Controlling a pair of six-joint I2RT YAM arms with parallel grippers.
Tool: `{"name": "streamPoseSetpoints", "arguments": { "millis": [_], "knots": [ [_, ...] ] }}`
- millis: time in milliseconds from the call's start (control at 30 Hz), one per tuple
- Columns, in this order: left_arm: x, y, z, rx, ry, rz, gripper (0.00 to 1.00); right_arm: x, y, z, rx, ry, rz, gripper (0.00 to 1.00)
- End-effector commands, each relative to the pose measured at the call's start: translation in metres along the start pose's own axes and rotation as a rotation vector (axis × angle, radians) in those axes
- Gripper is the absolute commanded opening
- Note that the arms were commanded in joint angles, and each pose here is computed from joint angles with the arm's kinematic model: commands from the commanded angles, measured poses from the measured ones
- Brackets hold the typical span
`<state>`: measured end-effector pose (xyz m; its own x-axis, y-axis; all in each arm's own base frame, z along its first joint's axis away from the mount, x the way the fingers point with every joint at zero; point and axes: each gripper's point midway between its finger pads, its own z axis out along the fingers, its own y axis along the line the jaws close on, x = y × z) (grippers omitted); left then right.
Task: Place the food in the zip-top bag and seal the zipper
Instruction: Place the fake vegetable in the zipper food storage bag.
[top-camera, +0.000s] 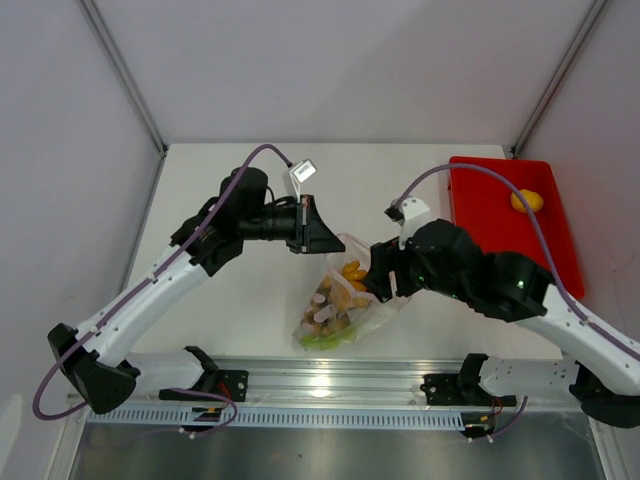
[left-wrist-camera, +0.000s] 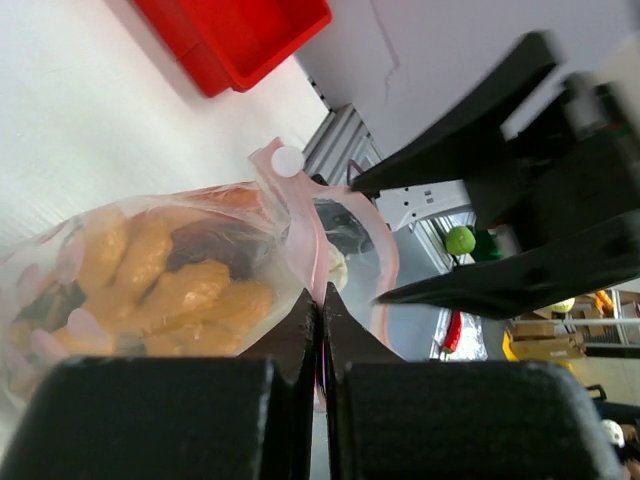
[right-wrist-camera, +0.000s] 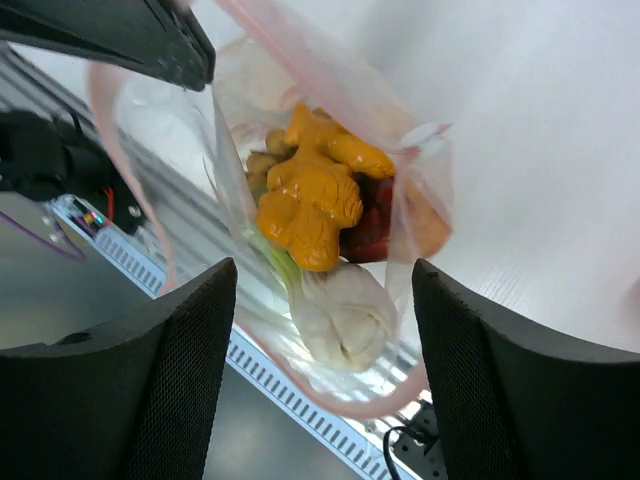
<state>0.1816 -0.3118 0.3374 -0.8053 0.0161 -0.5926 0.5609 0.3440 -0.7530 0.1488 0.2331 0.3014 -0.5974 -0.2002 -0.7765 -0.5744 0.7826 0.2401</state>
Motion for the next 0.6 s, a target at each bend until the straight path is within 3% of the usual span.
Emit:
{"name": "streamPoseSetpoints", "arguments": {
  "millis": [0, 200, 300, 367, 433, 533, 567],
  "knots": [
    [-0.02, -0.014, -0.017, 0.02, -0.108, 0.057, 0.01, -0.036, -0.015, -0.039, 0.043, -0.152, 0.061, 0.72],
    [-0.017, -0.008, -0.018, 0.012, -0.107, 0.055, 0.01, -0.067, -0.053, -0.061, 0.156, -0.258, 0.143, 0.72],
    [-0.017, -0.008, -0.02, 0.008, -0.11, 0.062, 0.01, -0.083, -0.08, -0.064, 0.249, -0.312, 0.194, 0.85],
    [-0.016, -0.007, -0.02, 0.011, -0.108, 0.063, 0.0, -0.088, -0.138, -0.069, 0.521, -0.356, 0.258, 0.99],
    [-0.015, -0.009, -0.019, 0.022, -0.106, 0.065, 0.01, -0.087, -0.193, -0.083, 0.759, -0.373, 0.332, 0.99],
    [-0.011, -0.008, -0.017, 0.035, -0.094, 0.057, 0.01, -0.088, -0.245, -0.083, 0.898, -0.404, 0.434, 0.99],
    [-0.011, -0.007, -0.017, 0.035, -0.092, 0.055, 0.01, -0.094, -0.273, -0.094, 0.953, -0.479, 0.501, 0.99]
  ]
}}
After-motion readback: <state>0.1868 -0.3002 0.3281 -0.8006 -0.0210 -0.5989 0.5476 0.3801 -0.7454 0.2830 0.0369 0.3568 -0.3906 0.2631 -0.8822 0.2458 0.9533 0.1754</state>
